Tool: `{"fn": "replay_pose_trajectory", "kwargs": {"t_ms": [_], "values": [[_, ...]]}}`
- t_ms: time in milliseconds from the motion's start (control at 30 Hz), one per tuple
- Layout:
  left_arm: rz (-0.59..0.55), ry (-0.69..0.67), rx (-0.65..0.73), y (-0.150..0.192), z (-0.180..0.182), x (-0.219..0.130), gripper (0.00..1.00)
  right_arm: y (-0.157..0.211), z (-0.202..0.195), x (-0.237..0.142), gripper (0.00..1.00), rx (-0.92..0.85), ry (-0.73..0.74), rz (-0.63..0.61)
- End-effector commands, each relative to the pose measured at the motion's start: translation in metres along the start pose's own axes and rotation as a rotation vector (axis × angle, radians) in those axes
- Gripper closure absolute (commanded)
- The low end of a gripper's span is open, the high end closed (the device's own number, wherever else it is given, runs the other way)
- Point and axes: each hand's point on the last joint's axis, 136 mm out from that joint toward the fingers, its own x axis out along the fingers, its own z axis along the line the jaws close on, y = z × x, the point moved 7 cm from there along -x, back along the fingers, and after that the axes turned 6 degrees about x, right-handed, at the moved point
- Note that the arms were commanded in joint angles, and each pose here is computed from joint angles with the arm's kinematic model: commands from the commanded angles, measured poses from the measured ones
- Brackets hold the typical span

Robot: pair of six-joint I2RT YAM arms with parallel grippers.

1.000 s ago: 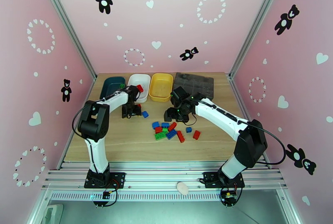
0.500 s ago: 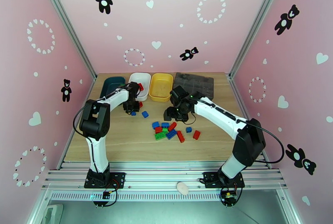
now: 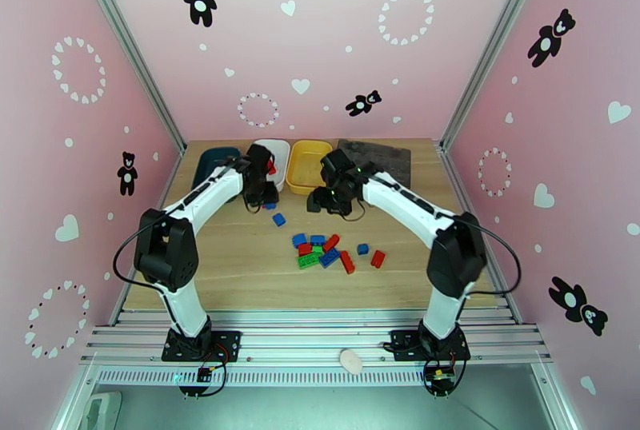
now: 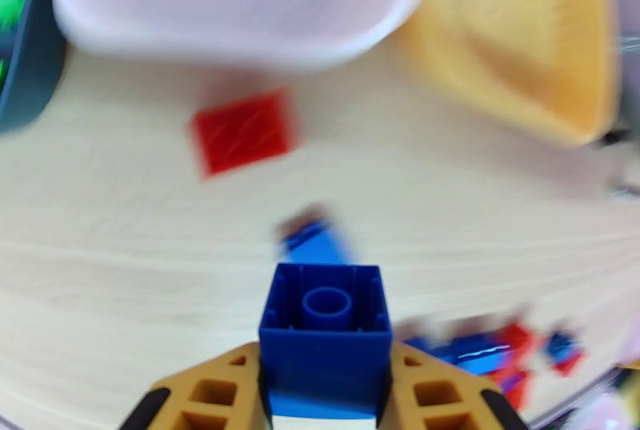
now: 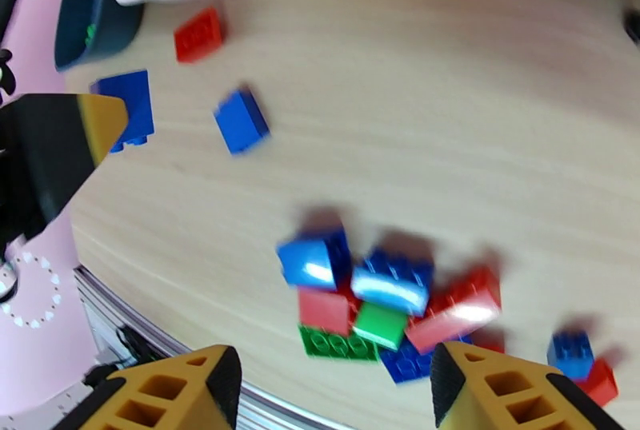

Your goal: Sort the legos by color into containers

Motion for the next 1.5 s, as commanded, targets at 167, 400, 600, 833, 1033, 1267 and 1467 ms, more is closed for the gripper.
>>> {"fn": "replay_pose_trajectory", "kwargs": {"t_ms": [167,400,600,833,1033,1267,1467], "values": [[0.002,0.121,-0.068,-0.062,-0.056,0.02,0.66,-0.02,-0.01,-0.019,0.33,0.05,-0.07,-0.029],[0.009,0.098,-0.074,-0.074,-0.074,0.036,0.31,-0.006,-0.026,-0.039,0.28,0.054,-0.032,-0.064],[-0.016,-0.055,-0.086,-0.048,-0.055,0.012,0.31,0.009,-0.038,-0.046,0.26,0.045,-0.004,-0.071],[0.031,-0.217,-0.169,0.018,-0.015,0.009,0.33,0.027,-0.051,-0.048,0.28,0.037,0.025,-0.052],[0.104,-0.227,-0.22,0.047,0.0,0.039,0.33,0.039,-0.055,-0.049,0.28,0.041,0.024,-0.035],[0.165,-0.22,-0.231,0.048,-0.002,0.078,0.31,0.05,-0.054,-0.048,0.28,0.039,0.027,-0.021],[0.21,-0.254,-0.238,0.054,0.004,0.105,0.31,0.054,-0.056,-0.053,0.28,0.055,0.028,-0.041]]}}
